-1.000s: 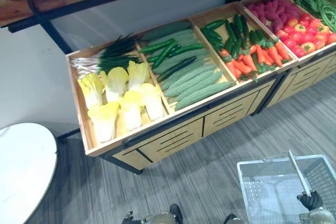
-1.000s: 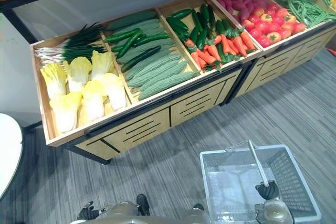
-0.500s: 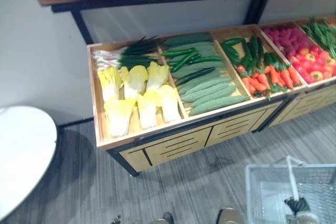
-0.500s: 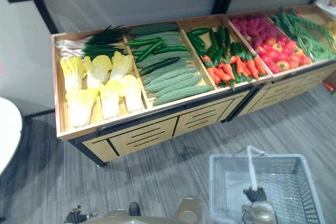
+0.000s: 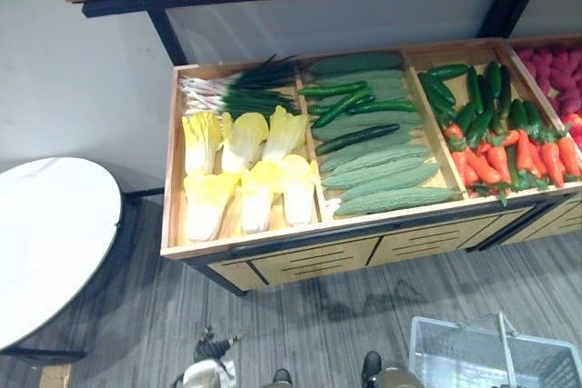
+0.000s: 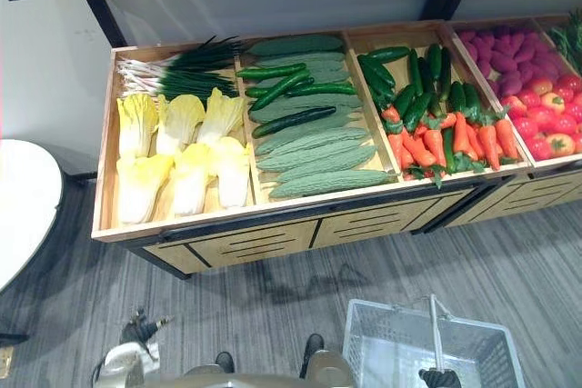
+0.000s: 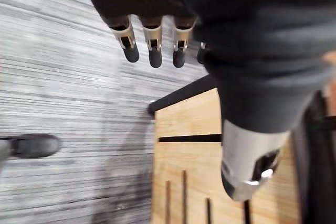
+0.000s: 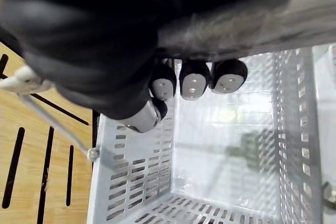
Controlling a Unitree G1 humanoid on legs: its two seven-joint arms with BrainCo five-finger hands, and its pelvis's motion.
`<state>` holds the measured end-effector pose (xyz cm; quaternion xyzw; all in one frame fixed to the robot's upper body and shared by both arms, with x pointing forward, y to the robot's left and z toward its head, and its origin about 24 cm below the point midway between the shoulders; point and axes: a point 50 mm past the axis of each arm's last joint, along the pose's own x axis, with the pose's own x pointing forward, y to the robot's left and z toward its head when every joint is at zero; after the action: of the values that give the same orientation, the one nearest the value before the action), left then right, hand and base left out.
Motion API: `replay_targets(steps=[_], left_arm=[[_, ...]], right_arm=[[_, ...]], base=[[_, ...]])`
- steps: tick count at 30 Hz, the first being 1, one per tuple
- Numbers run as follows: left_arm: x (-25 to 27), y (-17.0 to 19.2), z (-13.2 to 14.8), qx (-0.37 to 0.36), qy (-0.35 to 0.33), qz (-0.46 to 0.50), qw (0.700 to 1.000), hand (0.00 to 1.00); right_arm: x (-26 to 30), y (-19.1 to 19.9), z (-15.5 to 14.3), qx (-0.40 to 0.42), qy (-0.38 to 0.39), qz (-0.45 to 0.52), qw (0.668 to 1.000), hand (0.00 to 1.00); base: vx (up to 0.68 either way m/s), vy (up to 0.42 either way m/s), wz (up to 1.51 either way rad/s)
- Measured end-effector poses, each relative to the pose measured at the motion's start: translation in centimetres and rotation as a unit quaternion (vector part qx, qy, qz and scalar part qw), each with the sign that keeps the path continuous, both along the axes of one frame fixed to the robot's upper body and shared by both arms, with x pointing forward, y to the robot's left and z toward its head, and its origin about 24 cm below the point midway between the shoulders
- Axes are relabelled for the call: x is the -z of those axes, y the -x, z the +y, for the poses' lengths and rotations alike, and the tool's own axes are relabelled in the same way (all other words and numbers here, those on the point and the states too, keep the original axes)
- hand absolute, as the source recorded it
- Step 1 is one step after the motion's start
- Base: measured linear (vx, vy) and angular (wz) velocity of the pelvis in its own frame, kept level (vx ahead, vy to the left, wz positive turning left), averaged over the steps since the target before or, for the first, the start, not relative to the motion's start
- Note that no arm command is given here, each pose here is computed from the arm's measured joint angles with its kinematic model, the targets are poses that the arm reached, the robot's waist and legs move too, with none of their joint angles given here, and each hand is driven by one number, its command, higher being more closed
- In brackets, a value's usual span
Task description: Pick vegetable in the basket
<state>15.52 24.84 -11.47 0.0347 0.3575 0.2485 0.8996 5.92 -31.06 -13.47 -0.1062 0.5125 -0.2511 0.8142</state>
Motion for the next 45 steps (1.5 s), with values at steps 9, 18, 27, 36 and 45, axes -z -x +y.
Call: replay_targets(steps=[9, 18, 27, 36, 45], left_arm=[[-11.3, -6.9, 0.8, -0.064, -0.150, -0.275, 0.947, 0.00], [-15.9, -11.6, 3.1, -0.087, -0.215, -0.329, 0.915, 0.00], [-18.5, -15.8, 6.3, -0.066, -0.264, -0.271, 0.923, 0.00], [-19.3, -16.6, 7.1, -0.081, -0.265, -0.257, 0.926, 0.00], [-19.9, -17.1, 7.3, -0.077, -0.282, -0.251, 0.923, 0.00]], right_arm=[[0.8, 0.1, 2.7, -0.038, -0.005, 0.001, 0.999, 1.00], [-0.2, -3.5, 2.4, -0.091, 0.015, -0.033, 0.995, 1.00], [-2.1, -8.4, 1.8, -0.139, 0.043, -0.086, 0.986, 1.00], [-2.2, -9.0, 2.3, -0.161, 0.049, -0.089, 0.982, 1.00], [-2.3, -9.3, 2.5, -0.173, 0.054, -0.090, 0.979, 1.00]], base=[[-0.03, 0.006, 0.02], [0.01, -0.001, -0.18], [0.00, -0.004, -0.18], [0.01, -0.004, -0.05], [-0.05, -0.013, -0.03]])
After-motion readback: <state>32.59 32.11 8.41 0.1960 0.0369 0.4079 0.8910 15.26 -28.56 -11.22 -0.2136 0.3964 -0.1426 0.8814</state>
